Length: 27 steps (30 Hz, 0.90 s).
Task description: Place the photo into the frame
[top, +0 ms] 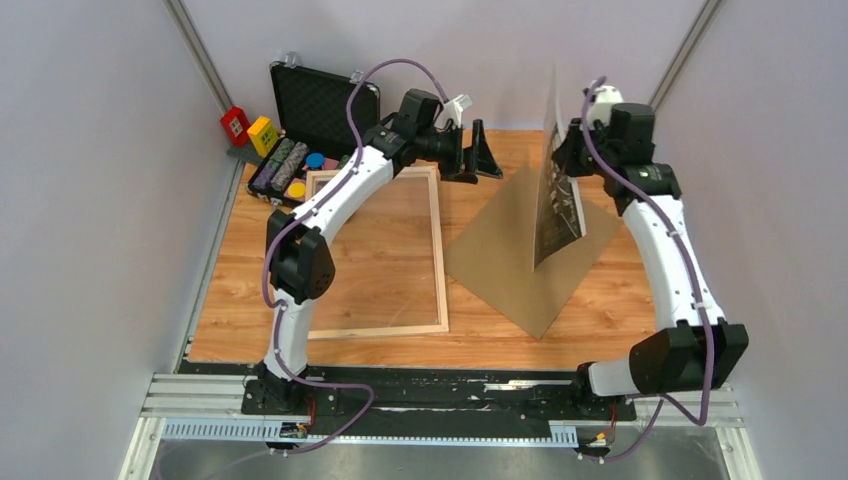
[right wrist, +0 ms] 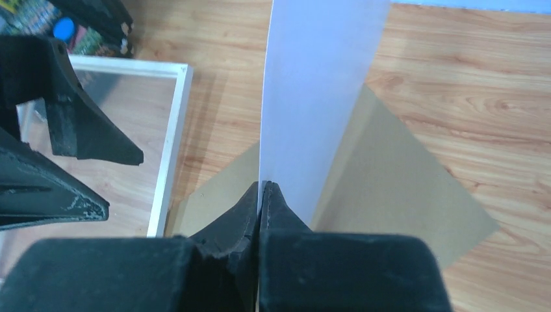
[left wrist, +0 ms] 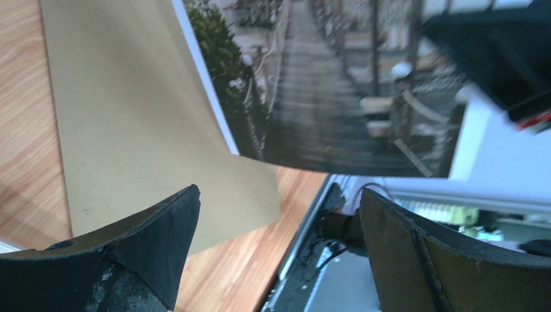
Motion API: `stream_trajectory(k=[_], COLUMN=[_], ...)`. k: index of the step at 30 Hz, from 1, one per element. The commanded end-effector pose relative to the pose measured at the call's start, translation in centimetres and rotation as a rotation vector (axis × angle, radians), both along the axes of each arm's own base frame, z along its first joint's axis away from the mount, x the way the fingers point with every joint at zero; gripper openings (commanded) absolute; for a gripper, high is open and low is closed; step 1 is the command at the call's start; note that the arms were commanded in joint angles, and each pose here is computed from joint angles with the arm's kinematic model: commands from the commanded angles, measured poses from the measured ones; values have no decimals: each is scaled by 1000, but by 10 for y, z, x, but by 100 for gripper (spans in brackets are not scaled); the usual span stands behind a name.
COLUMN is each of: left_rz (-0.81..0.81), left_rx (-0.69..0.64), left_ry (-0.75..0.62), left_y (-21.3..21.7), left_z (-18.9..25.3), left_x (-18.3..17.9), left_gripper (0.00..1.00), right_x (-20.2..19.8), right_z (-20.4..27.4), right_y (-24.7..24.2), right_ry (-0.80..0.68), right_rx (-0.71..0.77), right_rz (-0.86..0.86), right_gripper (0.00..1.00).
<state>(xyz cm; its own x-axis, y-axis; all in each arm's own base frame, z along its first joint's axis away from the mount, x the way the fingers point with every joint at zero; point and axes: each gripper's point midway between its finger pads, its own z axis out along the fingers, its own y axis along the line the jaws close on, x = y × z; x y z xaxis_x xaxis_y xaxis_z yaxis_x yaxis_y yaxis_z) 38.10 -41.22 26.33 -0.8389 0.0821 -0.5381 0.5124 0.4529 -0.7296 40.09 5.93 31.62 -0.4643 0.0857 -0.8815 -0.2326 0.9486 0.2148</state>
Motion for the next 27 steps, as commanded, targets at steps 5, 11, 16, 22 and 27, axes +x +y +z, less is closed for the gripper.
stream_trajectory(k=[5, 11, 16, 22, 27], left_rz=[146, 339, 398, 427, 455], left_rx=[-231, -241, -258, -262, -249], left_ry=[201, 310, 418, 482, 513], left_y=[30, 79, 94, 95, 96], left_z=[54, 38, 18, 7, -7], left_x=[24, 52, 55, 54, 55], left_gripper=[100, 100, 100, 100, 100], right_x=[29, 40, 36, 27, 23], right_z=[-35, -70, -88, -111, -126], right_y=[56, 103, 140, 175, 191], right_ry=[41, 118, 151, 178, 200], right_rx=[-272, -292, -319, -362, -383], right_rz=[12, 79, 149, 206, 238], right_gripper=[0, 0, 0, 0, 0])
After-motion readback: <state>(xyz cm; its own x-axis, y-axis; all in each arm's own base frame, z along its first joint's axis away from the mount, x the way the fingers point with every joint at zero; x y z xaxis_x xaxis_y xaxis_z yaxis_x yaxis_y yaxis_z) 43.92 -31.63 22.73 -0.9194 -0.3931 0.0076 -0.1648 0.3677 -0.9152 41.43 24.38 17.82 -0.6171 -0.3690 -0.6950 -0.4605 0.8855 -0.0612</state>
